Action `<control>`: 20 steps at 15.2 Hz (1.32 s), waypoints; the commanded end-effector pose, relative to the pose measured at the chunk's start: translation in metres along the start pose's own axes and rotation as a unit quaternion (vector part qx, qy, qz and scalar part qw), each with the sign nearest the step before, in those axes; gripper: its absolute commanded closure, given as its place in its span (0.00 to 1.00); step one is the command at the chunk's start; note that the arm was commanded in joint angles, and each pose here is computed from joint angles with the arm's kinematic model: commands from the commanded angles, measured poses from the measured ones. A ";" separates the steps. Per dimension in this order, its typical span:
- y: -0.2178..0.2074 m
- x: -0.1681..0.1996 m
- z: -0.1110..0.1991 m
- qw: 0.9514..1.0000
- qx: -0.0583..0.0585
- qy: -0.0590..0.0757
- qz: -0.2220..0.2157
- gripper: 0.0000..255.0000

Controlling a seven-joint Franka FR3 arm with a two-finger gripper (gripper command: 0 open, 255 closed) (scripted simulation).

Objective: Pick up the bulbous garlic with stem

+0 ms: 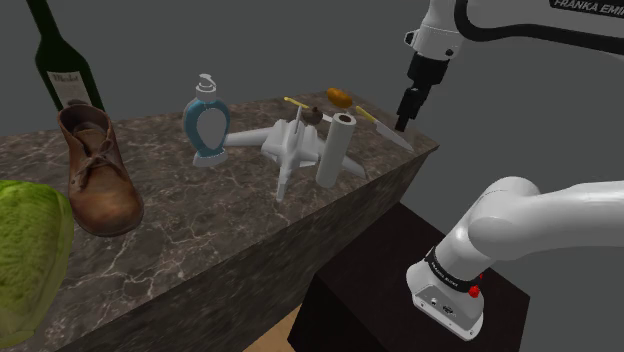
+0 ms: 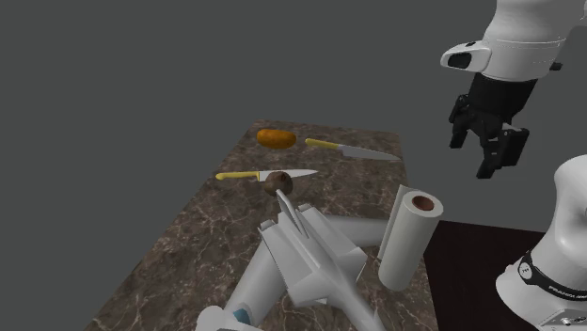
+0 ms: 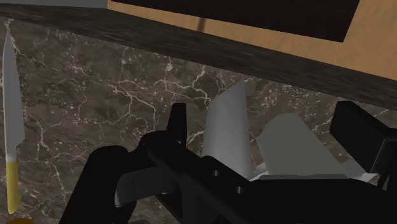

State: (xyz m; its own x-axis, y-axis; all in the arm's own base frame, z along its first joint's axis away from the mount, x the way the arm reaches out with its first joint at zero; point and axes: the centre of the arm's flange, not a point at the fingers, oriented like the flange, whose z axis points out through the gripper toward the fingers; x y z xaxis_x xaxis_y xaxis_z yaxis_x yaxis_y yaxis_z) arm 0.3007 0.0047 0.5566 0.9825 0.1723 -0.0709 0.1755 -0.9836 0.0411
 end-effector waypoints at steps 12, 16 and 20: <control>0.059 0.141 0.033 0.985 0.100 -0.021 0.139 0.00; 0.088 0.187 0.050 0.972 0.136 -0.028 0.189 0.00; 0.120 0.230 0.070 0.955 0.171 -0.035 0.238 0.00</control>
State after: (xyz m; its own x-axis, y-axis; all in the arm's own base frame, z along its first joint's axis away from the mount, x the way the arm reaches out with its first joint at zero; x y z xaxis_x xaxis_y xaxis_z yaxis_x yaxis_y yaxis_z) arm 0.5307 -0.0741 0.4810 0.9464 -0.2666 -0.1825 -0.3047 -0.9245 -0.2291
